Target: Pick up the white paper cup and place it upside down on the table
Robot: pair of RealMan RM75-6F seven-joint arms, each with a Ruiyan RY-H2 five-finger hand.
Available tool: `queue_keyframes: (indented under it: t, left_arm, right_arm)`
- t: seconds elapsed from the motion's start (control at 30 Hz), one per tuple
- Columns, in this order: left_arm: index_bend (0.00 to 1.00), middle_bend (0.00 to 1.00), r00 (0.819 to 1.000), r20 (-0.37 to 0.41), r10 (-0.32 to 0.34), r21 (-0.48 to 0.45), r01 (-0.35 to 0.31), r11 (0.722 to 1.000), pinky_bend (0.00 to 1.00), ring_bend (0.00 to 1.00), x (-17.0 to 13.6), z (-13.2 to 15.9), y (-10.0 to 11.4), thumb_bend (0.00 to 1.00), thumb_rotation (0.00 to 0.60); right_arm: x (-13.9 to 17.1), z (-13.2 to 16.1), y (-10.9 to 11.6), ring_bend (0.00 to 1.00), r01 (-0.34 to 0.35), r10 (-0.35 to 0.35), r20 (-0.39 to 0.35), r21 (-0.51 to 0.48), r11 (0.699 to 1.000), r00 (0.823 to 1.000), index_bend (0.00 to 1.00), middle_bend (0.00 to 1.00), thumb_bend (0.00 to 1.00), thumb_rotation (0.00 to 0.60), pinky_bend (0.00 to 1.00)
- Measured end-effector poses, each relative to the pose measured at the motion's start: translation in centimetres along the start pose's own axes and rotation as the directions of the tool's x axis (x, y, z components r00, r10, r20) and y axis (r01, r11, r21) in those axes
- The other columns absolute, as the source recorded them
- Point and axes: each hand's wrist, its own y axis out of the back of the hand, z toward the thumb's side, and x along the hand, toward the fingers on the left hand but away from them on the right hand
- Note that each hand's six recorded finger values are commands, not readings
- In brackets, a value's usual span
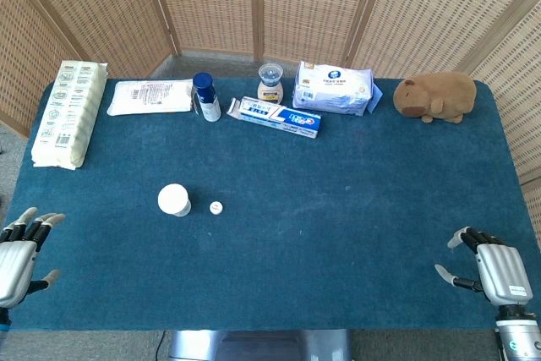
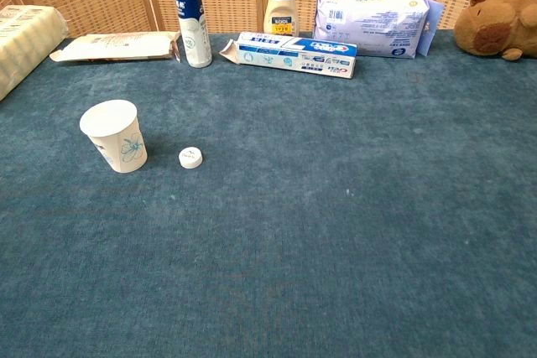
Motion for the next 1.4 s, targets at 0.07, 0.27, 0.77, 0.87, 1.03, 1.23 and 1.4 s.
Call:
queue_keyframes:
  t: [0.07,0.27,0.77,0.87,1.03,1.23,1.4]
  left_arm:
    - [0.16,0.22,1.000,0.001,-0.007,0.003,0.007,1.000,0.15,0.05,0.1,0.1,-0.2,0.17,0.600]
    - [0.16,0.22,1.000,0.030,-0.006,0.017,0.006,1.000,0.15,0.05,1.2,0.7,0.1,0.17,0.600]
    - [0.16,0.12,0.976,0.170,-0.136,0.180,0.105,0.978,0.13,0.00,7.8,5.5,-0.9,0.18,0.600]
    - [0.16,0.09,0.965,0.192,-0.181,0.187,0.145,0.972,0.12,0.00,9.2,7.0,-1.6,0.18,0.600]
    - [0.16,0.07,0.949,0.206,-0.237,0.189,0.199,0.962,0.12,0.00,11.6,9.0,-3.0,0.18,0.600]
    - [0.14,0.06,0.940,0.243,-0.241,0.174,0.202,0.964,0.12,0.00,14.0,12.2,-4.4,0.18,0.600]
    - [0.14,0.06,0.937,0.251,-0.243,0.164,0.206,0.965,0.12,0.00,15.3,13.7,-5.0,0.18,0.600]
  right_arm:
    - [0.0,-0.1,-0.1,0.40,-0.003,0.003,0.002,0.000,1.000,1.000,0.45,0.37,0.26,0.405,0.41]
    - [0.1,-0.2,0.1,0.40,0.003,-0.003,0.003,-0.008,1.000,1.000,0.45,0.37,0.26,0.410,0.41]
    - [1.4,-0.9,1.3,0.40,0.045,-0.045,0.025,-0.034,0.998,0.999,0.45,0.37,0.26,0.407,0.41]
    - [1.6,-1.0,1.6,0.40,0.053,-0.052,0.032,-0.035,0.998,0.998,0.45,0.37,0.26,0.410,0.41]
    - [1.9,-1.2,1.7,0.40,0.054,-0.053,0.040,-0.030,0.998,0.998,0.45,0.37,0.26,0.410,0.41]
    - [2.2,-1.5,2.0,0.40,0.061,-0.060,0.055,-0.025,0.998,0.997,0.45,0.37,0.26,0.407,0.41]
    - [2.3,-1.7,2.0,0.40,0.059,-0.058,0.064,-0.018,0.998,0.996,0.45,0.37,0.26,0.405,0.41]
